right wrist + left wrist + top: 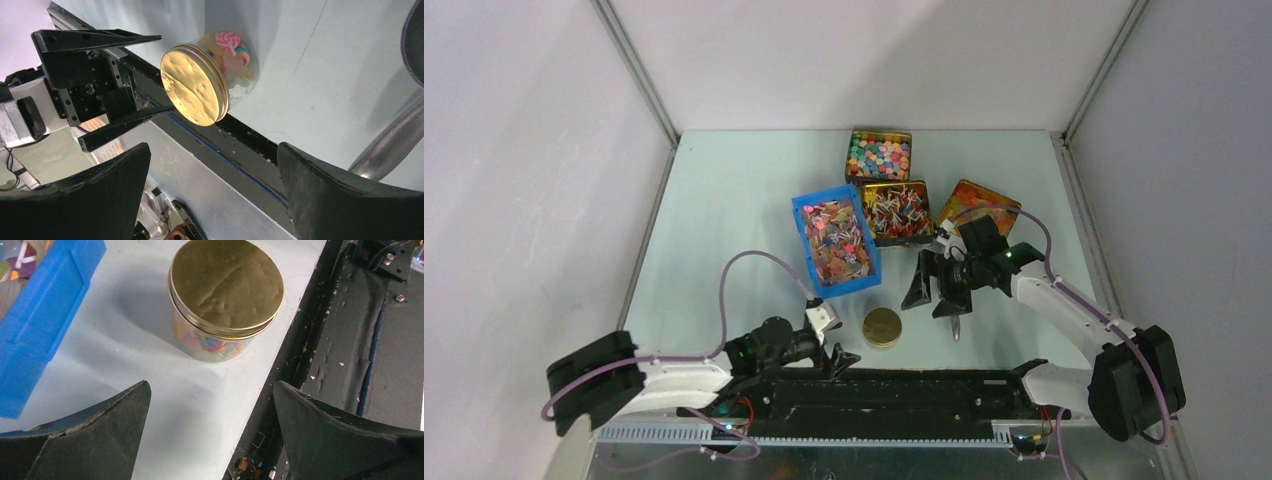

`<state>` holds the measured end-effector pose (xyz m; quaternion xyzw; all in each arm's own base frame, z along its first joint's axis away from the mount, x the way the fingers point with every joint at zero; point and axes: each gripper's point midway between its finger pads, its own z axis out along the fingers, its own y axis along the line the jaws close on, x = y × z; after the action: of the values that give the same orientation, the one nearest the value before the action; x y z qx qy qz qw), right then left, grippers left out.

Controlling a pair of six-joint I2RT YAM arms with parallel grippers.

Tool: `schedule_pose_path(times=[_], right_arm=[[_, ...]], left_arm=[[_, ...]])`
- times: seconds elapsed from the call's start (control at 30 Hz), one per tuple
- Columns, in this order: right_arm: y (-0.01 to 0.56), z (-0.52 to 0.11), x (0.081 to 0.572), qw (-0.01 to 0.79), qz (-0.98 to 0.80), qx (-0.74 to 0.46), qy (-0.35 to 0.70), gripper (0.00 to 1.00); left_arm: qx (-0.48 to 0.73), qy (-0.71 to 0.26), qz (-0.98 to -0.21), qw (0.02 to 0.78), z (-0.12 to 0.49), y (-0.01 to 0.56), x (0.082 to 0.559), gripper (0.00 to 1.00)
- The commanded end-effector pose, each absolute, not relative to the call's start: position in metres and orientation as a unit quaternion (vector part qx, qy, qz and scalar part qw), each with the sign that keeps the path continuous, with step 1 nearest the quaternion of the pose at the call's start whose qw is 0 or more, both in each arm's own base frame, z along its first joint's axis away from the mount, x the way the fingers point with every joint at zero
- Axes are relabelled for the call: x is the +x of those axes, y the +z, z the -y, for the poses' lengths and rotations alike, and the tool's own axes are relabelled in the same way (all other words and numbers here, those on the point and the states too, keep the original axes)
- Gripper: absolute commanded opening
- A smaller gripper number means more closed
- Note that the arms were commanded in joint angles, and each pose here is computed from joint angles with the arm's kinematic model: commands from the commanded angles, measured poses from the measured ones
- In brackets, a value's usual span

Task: Pack the candies
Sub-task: Close the bottle lid on the packing bottle.

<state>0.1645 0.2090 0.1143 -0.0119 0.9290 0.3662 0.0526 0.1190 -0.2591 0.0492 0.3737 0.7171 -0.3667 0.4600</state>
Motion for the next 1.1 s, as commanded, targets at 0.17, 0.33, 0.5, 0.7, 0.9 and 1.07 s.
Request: schedule_pose_path(times=[0.17, 0.33, 0.5, 0.7, 0.9, 1.07], right_arm=[[0.132, -0.205, 0.174, 0.093, -0.925, -0.024, 0.368, 0.99], [0.134, -0.201, 0.174, 0.095, -0.925, -0.018, 0.367, 0.99], [0.135, -0.198, 0.175, 0.101, -0.926, -0.014, 0.364, 1.0], [0.136, -0.199, 0.176, 0.102, -0.924, -0.014, 0.368, 1.0], [0.137, -0.196, 0.176, 0.104, -0.924, -0.012, 0.368, 1.0], [0.139, -0.195, 0.176, 0.109, -0.923, -0.015, 0.368, 1.0]], left_arm=[[0.392, -0.391, -0.656, 0.512, 0.3, 0.07, 0.126, 1.0], [0.379, -0.399, -0.655, 0.518, 0.315, 0.063, 0.127, 1.0], [0.387, -0.397, -0.653, 0.516, 0.326, 0.056, 0.126, 1.0], [0.399, -0.397, -0.649, 0.511, 0.336, 0.048, 0.127, 1.0], [0.393, -0.391, -0.656, 0.511, 0.342, 0.04, 0.133, 1.0], [0.387, -0.38, -0.661, 0.517, 0.344, 0.037, 0.139, 1.0]])
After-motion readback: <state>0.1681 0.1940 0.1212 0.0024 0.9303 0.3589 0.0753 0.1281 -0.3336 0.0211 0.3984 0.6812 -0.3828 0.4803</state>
